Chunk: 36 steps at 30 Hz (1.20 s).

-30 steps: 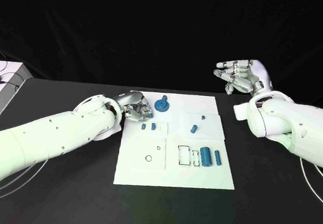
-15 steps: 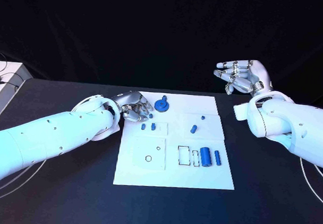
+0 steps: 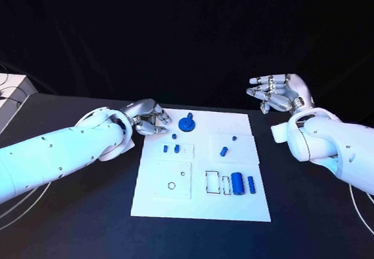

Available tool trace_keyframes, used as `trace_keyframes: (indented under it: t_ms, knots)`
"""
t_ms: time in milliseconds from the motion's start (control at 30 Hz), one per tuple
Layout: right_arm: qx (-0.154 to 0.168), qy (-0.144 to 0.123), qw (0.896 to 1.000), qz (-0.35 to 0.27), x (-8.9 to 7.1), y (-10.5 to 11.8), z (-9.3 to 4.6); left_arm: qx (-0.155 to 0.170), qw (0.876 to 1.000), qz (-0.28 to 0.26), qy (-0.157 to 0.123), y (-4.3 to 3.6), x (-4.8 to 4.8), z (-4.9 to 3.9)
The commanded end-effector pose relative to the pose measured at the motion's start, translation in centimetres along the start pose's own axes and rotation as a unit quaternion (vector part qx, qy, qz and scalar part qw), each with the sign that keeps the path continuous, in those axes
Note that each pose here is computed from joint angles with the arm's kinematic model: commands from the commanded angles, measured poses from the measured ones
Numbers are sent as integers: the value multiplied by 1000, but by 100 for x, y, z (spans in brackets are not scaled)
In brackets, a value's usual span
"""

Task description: Assemble the parts on the task board

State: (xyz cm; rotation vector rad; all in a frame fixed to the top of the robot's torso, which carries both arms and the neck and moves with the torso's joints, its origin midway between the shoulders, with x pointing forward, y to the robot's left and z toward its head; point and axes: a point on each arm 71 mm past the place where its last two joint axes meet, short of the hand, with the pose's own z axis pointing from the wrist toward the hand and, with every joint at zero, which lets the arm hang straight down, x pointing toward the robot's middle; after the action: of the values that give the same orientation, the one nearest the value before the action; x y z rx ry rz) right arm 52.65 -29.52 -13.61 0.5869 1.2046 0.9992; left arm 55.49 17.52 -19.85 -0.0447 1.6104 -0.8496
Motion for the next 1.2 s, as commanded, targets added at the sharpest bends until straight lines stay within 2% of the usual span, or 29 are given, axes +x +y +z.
trace_keyframes:
  t_ms: [33,100,200,267,333,433,533,667,767,967,1200]
  knots:
    - [20,77,996,-34,85,-51,-15,2,992,-110,-62,13,-170,-51]
    - [23,99,993,-59,101,-70,-26,-5,985,-154,-77,40,-257,-99]
    - [27,134,985,-109,128,-107,-47,-19,966,-239,-92,91,-378,-207]
    - [28,148,978,-143,137,-131,-61,-28,953,-286,-94,118,-424,-284]
    - [30,156,973,-170,143,-155,-75,-35,943,-319,-93,147,-428,-357]
    - [33,170,959,-224,165,-199,-103,-50,923,-371,-88,198,-385,-504]
    - [31,186,942,-278,212,-231,-146,-56,908,-408,-76,201,-312,-628]
    - [24,206,917,-341,285,-267,-211,-52,892,-446,-58,150,-194,-767]
    - [25,209,904,-372,322,-302,-245,-43,882,-467,-50,88,-129,-846]
    - [32,203,892,-404,373,-367,-270,-26,868,-494,-47,-16,-91,-926]
    - [25,197,887,-417,520,-370,-296,-19,863,-504,-42,-52,-84,-969]
